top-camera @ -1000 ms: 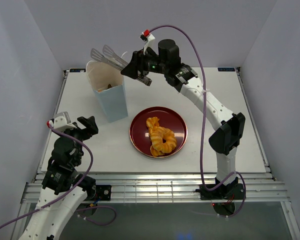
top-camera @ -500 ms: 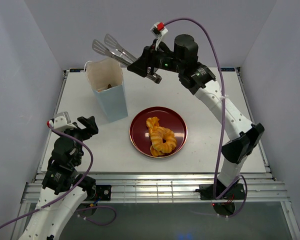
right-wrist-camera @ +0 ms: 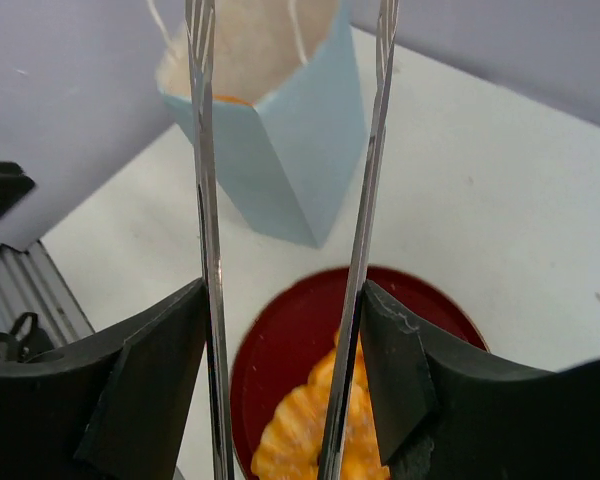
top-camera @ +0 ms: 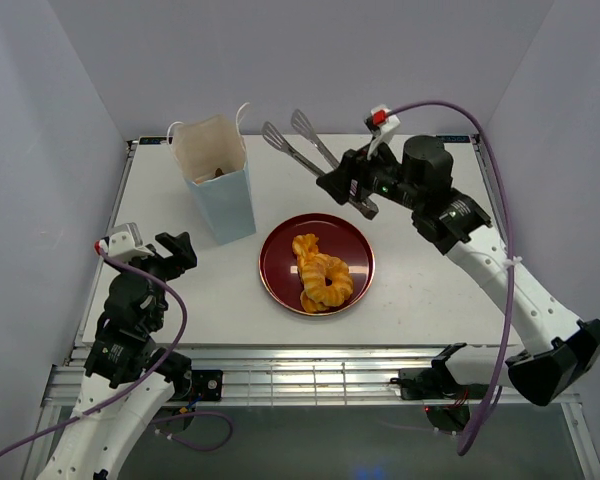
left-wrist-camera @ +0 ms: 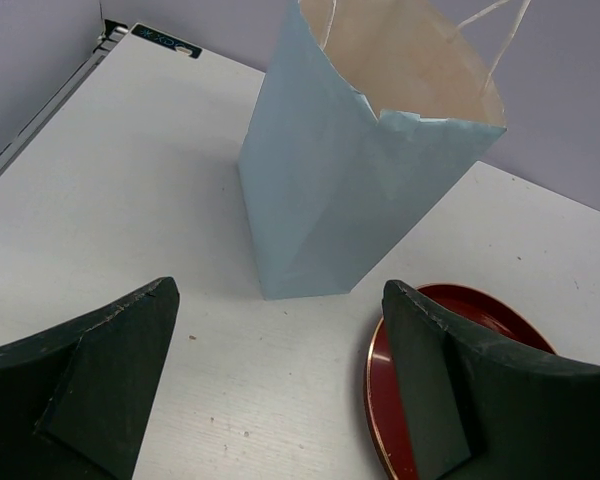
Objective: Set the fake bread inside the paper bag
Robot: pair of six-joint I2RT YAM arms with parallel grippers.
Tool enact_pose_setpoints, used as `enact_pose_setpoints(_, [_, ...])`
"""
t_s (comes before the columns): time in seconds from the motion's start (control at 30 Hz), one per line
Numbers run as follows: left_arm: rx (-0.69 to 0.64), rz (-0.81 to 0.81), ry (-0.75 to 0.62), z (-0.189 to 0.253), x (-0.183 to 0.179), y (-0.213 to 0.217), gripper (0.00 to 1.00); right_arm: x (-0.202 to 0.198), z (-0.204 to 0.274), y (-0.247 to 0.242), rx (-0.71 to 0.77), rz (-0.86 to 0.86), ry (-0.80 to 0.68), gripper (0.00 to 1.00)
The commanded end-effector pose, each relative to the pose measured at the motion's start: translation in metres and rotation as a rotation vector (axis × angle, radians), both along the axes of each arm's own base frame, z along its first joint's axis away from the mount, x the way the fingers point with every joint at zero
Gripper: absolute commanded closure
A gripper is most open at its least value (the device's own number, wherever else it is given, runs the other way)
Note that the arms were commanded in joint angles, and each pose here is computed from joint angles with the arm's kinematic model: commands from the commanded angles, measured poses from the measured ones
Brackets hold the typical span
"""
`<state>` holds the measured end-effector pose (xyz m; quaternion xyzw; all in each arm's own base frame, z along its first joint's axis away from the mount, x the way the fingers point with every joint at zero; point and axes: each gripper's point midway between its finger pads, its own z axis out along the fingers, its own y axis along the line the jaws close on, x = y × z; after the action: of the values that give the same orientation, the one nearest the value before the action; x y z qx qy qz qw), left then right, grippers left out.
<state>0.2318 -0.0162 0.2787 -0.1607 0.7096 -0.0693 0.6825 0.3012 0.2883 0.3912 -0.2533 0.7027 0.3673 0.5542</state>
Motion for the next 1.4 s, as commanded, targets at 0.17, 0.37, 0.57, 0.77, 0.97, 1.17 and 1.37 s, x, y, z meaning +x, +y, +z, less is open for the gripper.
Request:
enact_pose_setpoints(0.17, [0.005,0.002,0.006,-0.001,0.003,-0.001,0.07,-0.001,-0.092,-0.086,-0.133,-0.350,0.044,0.34])
enact_pose_setpoints(0.37, [0.011,0.002,0.017,-0.004,0.005,-0.002,0.07,-0.012,-0.164,-0.128,-0.193,-0.486,0.153,0.33])
enact_pose_setpoints(0.57, [0.012,-0.006,0.021,-0.005,0.005,-0.003,0.07,-0.008,-0.206,-0.165,-0.225,-0.615,0.235,0.33])
enact_pose_setpoints(0.77, [0.013,-0.007,0.023,-0.005,0.006,-0.004,0.07,-0.003,-0.245,-0.191,-0.222,-0.683,0.319,0.33])
enact_pose_setpoints(0.97, [0.013,-0.012,0.025,-0.005,0.006,-0.005,0.07,0.002,-0.271,-0.198,-0.218,-0.692,0.385,0.32])
enact_pose_setpoints(1.17, [0.012,-0.015,0.023,-0.005,0.006,-0.005,0.07,0.007,-0.291,-0.203,-0.249,-0.716,0.423,0.30])
enact_pose_setpoints(1.37, [0.011,-0.018,0.020,-0.004,0.005,-0.005,0.07,0.011,-0.303,-0.207,-0.262,-0.723,0.441,0.30])
